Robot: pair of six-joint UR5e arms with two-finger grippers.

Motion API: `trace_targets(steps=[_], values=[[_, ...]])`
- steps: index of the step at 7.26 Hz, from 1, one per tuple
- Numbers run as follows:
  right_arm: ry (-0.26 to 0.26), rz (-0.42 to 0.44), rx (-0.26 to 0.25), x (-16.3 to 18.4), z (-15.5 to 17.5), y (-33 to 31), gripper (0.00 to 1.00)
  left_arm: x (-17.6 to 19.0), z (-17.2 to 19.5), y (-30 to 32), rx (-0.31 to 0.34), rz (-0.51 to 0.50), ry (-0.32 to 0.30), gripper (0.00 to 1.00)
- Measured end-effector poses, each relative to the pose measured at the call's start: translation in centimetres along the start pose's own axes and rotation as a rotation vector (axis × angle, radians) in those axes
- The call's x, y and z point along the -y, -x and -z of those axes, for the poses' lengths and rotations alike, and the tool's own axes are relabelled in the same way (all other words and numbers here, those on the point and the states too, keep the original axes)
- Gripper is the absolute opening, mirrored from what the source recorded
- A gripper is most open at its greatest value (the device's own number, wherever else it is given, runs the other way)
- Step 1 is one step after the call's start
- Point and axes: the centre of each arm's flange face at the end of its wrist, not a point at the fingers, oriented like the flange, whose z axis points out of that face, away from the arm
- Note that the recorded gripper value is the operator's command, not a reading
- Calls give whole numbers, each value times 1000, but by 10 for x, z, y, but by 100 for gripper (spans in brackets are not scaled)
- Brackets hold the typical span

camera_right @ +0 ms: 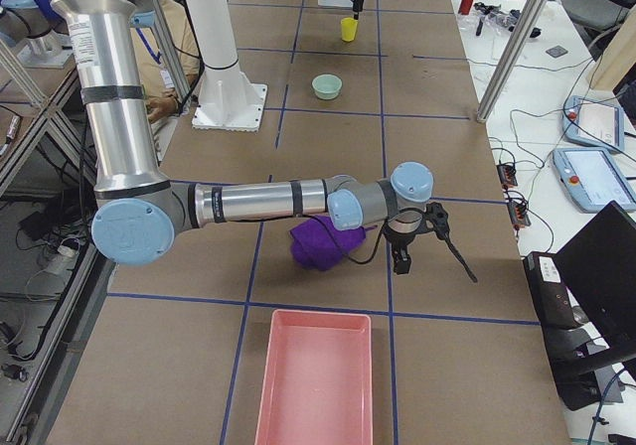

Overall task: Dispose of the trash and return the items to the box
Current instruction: 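Grasp the yellow cup with the left gripper and carry it off the table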

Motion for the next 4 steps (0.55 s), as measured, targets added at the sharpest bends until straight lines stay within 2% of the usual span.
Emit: trace_targets(steps=[3, 4], values=[[0, 2, 6, 0, 1, 1, 100, -12, -13, 4, 36, 15, 7, 100], [1, 2, 15, 0, 1, 2, 100, -13, -15, 4, 41, 16, 9, 93]])
